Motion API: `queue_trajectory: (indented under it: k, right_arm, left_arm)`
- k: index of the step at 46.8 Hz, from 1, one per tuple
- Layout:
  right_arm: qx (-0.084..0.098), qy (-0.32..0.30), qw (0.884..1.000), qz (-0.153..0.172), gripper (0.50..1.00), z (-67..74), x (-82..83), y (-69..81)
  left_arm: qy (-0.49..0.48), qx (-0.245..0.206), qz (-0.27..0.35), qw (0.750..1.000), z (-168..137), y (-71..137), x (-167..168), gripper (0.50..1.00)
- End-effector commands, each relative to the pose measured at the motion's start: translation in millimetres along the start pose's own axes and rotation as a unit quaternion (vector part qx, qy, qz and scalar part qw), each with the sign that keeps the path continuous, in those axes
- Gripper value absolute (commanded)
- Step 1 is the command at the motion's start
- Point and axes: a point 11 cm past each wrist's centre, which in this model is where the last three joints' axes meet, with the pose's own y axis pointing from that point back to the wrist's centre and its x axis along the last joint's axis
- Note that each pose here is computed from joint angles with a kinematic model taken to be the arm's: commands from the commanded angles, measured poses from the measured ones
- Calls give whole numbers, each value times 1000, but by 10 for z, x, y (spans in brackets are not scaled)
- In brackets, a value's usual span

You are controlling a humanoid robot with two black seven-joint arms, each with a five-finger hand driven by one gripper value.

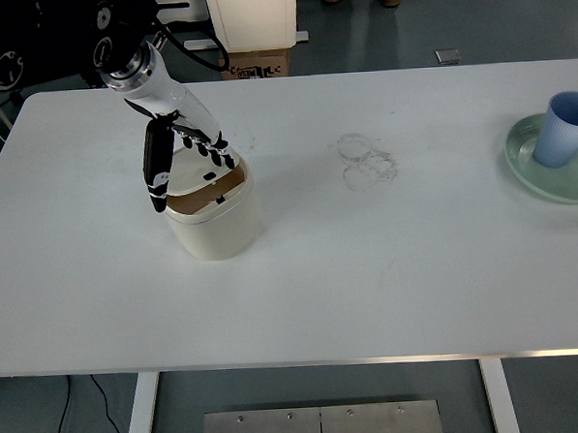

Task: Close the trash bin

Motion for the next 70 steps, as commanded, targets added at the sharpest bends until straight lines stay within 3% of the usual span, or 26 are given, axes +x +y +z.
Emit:
queue_trajectory:
  k: [1, 48, 70]
  right_arm:
    - [1, 0, 1000, 0, 991, -1, 0, 0]
    - [0, 0, 1000, 0, 991, 0, 0, 0]
    - [0, 0, 1000, 0, 991, 0, 0, 0]
  left_arm:
    - [1, -1, 0, 1000, -1, -15, 2, 1000]
    - [-13, -12, -21, 1000, 120, -344, -48, 1000]
    - [-15, -15, -20, 1000, 148, -352, -35, 1000]
